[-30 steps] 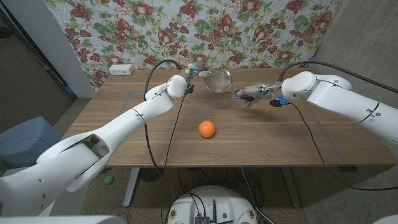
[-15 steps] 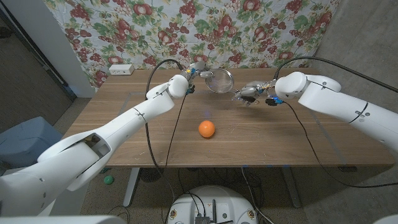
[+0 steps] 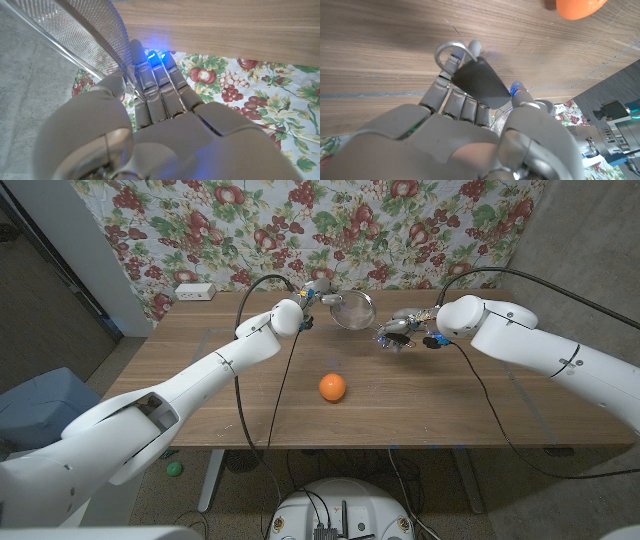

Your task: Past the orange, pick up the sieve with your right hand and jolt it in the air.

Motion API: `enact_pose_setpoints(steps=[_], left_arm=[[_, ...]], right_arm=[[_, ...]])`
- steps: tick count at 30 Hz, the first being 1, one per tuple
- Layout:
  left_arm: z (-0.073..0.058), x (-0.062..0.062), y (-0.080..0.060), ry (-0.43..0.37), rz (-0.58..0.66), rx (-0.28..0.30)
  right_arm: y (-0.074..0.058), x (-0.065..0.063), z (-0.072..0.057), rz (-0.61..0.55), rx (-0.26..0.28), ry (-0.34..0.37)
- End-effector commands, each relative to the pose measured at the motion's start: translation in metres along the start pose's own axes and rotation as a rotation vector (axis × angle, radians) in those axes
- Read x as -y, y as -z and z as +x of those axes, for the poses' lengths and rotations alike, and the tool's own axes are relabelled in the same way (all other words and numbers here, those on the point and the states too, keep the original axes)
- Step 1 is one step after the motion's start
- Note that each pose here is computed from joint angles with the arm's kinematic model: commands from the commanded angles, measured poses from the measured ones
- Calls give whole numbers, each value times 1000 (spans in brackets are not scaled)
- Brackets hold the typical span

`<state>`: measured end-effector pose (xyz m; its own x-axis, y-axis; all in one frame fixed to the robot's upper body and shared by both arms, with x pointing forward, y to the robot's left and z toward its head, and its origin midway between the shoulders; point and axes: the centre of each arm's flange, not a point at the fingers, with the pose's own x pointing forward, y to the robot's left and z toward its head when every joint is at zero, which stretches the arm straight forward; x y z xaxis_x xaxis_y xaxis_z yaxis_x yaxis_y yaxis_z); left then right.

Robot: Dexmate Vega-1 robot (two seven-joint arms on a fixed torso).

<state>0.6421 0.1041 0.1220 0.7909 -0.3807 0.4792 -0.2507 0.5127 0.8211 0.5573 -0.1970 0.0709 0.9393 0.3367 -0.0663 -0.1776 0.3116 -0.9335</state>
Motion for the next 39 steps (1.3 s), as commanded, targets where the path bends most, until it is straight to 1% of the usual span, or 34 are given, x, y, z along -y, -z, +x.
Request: enact_pose_setpoints(steps=[1,9,16,22,27,32,36,39], left_arm=[[2,0,1,2,-1,3],[2,-1,3,1,-1,2],[2,-2,4,0,-3,3],[3,-2,5,2,-2,1],[3,-1,5,1,-4,3],[3,-1,5,-1,-13,0],[4,-2,4,-3,-15,-1],[4,-2,4,-9,-22,0]], right_arm=[[-2,3,6,4,-22,-2],[-3,4,10,-2,-40,-11],[-5,4,13,-6,-63,-40],[-2,6,14,35,-39,-73],[2,7,16,59,-30,-97],[6,8,17,90,-20,-110],[9,9,16,111,-1,-117],[10,10,16,116,6,-115]])
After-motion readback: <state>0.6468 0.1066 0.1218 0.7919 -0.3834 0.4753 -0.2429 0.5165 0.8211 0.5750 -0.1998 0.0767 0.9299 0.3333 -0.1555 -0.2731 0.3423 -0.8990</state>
